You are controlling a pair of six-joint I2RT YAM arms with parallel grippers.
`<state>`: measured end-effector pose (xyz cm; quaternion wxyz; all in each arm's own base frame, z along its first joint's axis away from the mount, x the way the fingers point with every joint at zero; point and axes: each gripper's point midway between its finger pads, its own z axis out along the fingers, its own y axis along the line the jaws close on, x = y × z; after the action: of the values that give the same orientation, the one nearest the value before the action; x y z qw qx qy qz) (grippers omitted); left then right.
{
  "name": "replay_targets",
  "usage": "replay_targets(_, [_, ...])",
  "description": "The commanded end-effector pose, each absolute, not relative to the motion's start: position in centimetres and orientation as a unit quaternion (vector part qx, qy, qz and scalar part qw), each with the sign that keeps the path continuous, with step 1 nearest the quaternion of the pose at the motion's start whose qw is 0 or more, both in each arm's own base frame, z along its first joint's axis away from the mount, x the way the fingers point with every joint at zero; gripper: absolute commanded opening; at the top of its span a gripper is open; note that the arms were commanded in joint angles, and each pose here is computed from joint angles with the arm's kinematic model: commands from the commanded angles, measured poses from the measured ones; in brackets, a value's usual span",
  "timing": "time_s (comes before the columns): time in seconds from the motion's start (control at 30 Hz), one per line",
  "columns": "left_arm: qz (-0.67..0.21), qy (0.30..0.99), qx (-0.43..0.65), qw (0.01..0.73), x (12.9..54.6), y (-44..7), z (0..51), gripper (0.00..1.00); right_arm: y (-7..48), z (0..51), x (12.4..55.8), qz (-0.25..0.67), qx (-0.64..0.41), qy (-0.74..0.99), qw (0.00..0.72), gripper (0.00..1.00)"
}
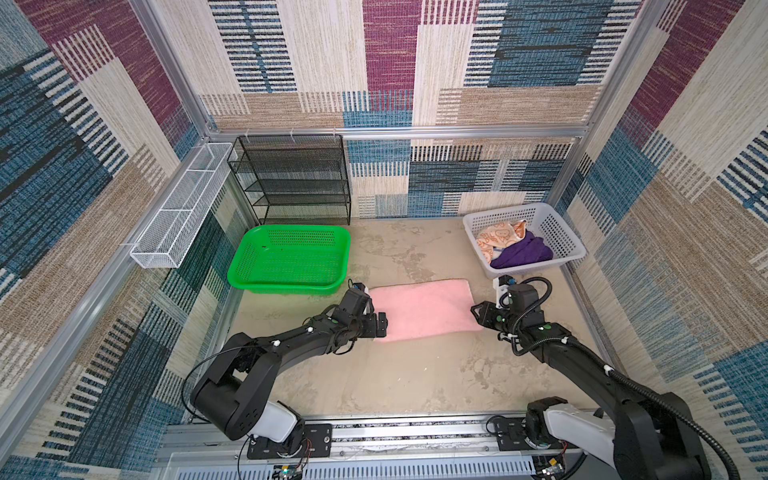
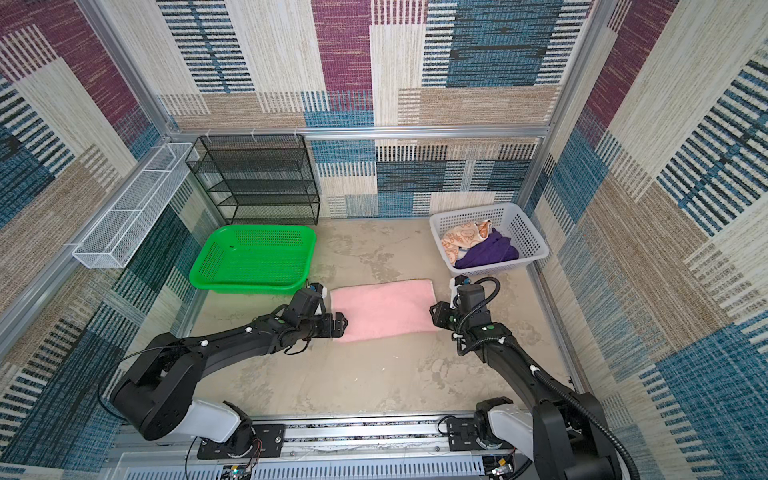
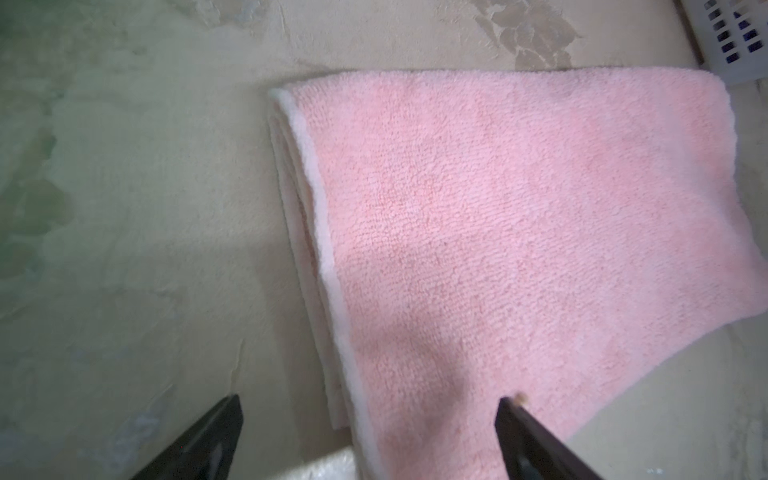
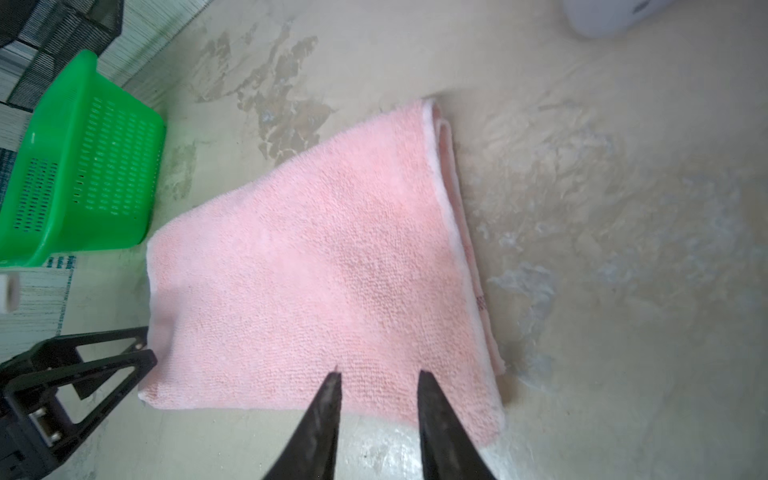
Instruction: Fold and stack the towels
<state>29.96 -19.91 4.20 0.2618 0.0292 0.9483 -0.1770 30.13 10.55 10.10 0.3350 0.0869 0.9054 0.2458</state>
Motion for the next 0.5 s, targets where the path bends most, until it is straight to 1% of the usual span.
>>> replay_targets(0.0, [-0.199, 0.947, 0.019, 0.253, 30.3, -20.8, 4.1, 0.99, 11.6, 11.6, 31.5, 0.266, 0.062, 0.892, 0.359, 0.34])
replay_targets(0.17, [-0.192, 0.953, 0.016, 0.234, 30.4, -21.0, 2.7, 0.96, 14.1, 10.7, 32.5, 0.289, 0.037, 0.893, 0.343, 0.31])
replay_targets(0.33, [-0.207, 0.955, 0.016, 0.213, 30.2, -21.7, 1.4, 0.85, 15.2, 7.3, 32.6, 0.282, 0.046, 0.908, 0.306, 0.25])
replay_targets(0.37, [-0.208, 0.956, 0.017, 0.207, 30.1, -21.8, 1.1, 0.8, 15.2, 6.8, 32.7, 0.28, 0.051, 0.91, 0.302, 0.24])
replay_targets(0.43, [-0.216, 0.956, 0.02, 0.196, 29.7, -22.2, 0.3, 0.65, 15.3, 5.6, 32.4, 0.284, 0.058, 0.912, 0.291, 0.23])
replay_targets(0.47, [-0.221, 0.956, 0.021, 0.192, 29.6, -22.4, 0.1, 0.6, 15.4, 5.2, 32.3, 0.287, 0.059, 0.913, 0.285, 0.23])
